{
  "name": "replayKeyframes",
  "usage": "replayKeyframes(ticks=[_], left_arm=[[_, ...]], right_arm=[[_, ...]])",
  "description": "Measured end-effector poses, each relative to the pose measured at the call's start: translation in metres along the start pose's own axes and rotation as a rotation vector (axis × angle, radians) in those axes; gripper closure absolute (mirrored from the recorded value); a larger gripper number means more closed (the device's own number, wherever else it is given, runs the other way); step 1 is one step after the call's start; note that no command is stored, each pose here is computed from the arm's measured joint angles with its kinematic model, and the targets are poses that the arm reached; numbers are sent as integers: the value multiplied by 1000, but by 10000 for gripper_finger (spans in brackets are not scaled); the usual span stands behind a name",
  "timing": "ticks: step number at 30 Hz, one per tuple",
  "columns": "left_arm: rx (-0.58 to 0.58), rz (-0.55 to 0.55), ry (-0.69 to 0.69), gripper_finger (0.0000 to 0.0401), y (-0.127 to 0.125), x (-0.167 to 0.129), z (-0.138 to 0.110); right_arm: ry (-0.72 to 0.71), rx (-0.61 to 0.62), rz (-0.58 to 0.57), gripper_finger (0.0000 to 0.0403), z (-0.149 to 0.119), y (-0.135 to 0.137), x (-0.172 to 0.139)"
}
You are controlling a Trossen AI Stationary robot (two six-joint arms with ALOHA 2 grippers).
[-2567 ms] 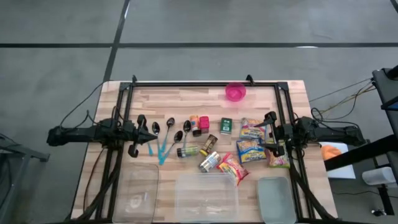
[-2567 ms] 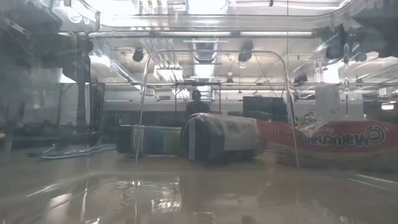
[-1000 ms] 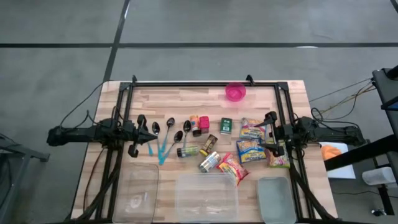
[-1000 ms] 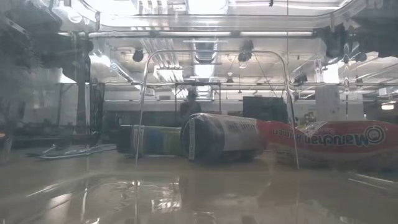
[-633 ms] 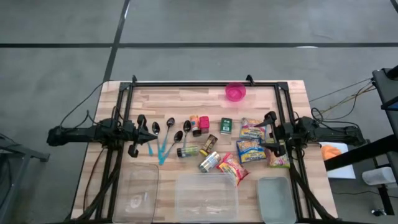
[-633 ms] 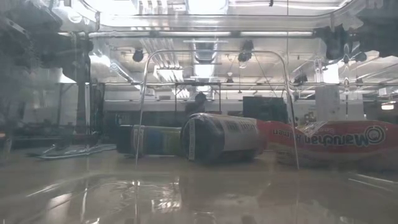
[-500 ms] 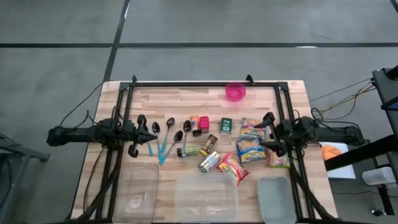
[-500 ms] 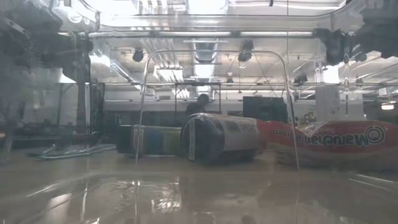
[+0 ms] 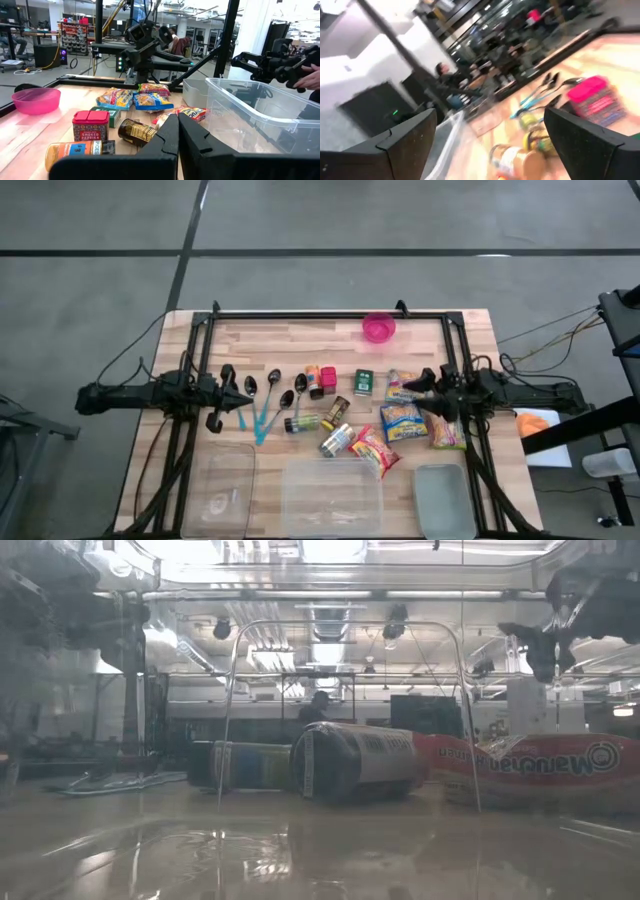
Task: Pick & Place Food Item
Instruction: Put the light blue noodle pack into the white bin
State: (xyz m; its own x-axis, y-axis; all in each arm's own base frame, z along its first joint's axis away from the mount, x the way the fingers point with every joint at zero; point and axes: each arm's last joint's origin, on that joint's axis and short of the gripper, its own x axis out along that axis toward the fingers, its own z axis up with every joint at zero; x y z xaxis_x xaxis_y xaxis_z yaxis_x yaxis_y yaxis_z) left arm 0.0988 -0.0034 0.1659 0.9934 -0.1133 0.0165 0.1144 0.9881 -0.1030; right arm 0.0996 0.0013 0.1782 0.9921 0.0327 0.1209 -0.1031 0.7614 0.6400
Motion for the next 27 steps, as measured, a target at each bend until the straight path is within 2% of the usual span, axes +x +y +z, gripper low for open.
replayKeyframes(ticks=[2, 6, 17, 21, 23, 27], left_arm=[[0, 0, 0, 401, 0, 0, 0], [0, 0, 1, 401, 0, 0, 0], [0, 0, 0, 401, 0, 0, 0], [0, 0, 0, 401, 0, 0, 0], [0, 0, 0, 401, 0, 0, 0], [0, 0, 0, 401, 0, 0, 0]], right_arm=[[-36, 1, -36, 37, 1, -1, 0], [-40, -7, -39, 37, 2, -1, 0], [42, -12, -109, 37, -6, -7, 8], [70, -26, -134, 37, 2, -1, 13], [91, -63, -171, 37, 10, 5, 16], [138, -88, -331, 37, 26, 14, 24]])
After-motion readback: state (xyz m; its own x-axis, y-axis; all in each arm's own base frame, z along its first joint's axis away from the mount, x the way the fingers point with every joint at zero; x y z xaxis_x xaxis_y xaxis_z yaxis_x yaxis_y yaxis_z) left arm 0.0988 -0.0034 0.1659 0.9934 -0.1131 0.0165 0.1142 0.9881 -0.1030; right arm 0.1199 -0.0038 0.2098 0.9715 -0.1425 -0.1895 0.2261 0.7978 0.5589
